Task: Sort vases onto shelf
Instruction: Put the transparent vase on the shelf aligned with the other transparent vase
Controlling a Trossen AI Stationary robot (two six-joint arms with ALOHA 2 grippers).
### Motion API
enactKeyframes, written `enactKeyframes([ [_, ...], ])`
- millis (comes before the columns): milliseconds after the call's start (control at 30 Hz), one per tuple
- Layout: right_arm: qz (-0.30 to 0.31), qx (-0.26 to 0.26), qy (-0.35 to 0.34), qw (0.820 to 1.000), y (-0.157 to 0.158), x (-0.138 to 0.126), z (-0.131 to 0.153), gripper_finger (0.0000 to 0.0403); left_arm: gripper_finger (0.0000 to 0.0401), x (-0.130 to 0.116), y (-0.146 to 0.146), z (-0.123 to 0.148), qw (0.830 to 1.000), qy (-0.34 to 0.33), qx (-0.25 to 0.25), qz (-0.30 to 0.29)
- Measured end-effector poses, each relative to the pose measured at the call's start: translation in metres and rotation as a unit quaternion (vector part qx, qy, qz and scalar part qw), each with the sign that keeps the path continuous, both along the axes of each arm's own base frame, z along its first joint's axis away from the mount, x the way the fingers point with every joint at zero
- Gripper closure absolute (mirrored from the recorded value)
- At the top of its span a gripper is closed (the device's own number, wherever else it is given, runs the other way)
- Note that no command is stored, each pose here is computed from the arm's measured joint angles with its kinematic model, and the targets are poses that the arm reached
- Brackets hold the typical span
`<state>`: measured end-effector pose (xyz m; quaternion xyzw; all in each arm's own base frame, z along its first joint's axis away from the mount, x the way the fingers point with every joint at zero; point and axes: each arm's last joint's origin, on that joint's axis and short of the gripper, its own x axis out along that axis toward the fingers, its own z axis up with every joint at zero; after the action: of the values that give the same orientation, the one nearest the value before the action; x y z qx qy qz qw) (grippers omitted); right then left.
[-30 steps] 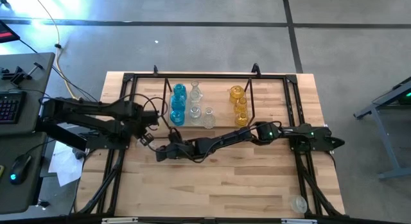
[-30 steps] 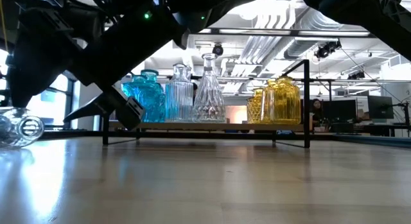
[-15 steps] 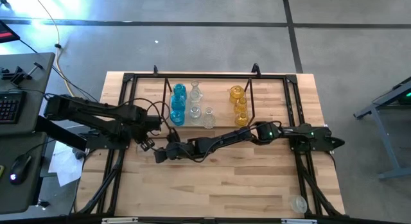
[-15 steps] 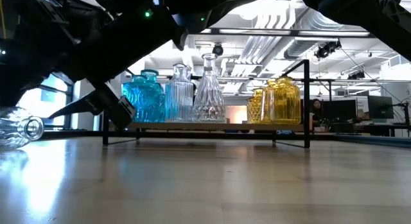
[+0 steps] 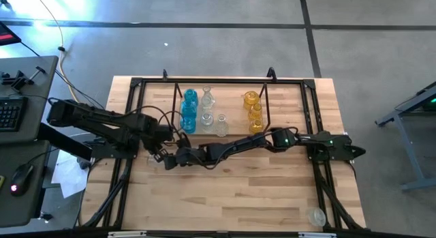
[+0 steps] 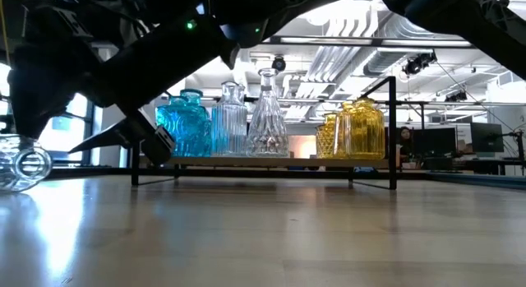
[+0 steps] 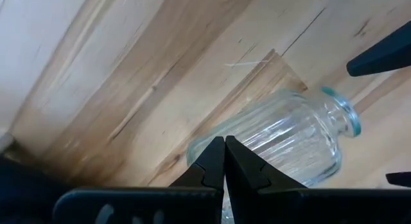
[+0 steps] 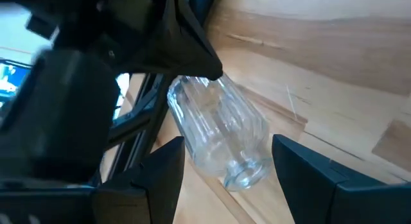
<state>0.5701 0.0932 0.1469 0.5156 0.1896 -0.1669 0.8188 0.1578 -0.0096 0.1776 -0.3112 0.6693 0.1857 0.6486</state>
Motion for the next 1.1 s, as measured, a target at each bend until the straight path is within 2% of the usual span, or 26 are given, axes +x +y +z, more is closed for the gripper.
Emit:
enactKeyframes([
  [133, 0.009, 0.006, -0.002, 1.000, -0.001, 0.001, 0.000, 0.0187, 0.0401, -0.003, -0.001, 0.000, 1.000, 0.015, 0.006, -0.003],
  [300, 0.014, 0.008, -0.002, 1.000, 0.003, 0.000, 0.000, 0.0187, 0.0401, -0.018, 0.003, 0.001, 0.996, 0.086, 0.015, -0.027],
  [400, 0.014, 0.007, -0.001, 1.000, 0.003, 0.000, 0.000, 0.0187, 0.0401, -0.014, 0.003, 0.008, 0.997, 0.071, 0.010, -0.024],
  [667, 0.015, 0.006, -0.001, 1.000, 0.004, 0.000, 0.000, 0.0187, 0.0401, -0.014, -0.005, 0.015, 0.994, 0.075, -0.059, -0.046],
  [933, 0.021, -0.005, 0.003, 1.000, 0.004, -0.001, 0.000, 0.0187, 0.0401, -0.015, -0.018, 0.015, 0.993, 0.079, -0.064, -0.058],
  [1100, 0.027, -0.004, 0.004, 1.000, 0.007, -0.001, 0.000, 0.0187, 0.0401, -0.014, -0.023, 0.008, 0.993, 0.087, -0.041, -0.065],
])
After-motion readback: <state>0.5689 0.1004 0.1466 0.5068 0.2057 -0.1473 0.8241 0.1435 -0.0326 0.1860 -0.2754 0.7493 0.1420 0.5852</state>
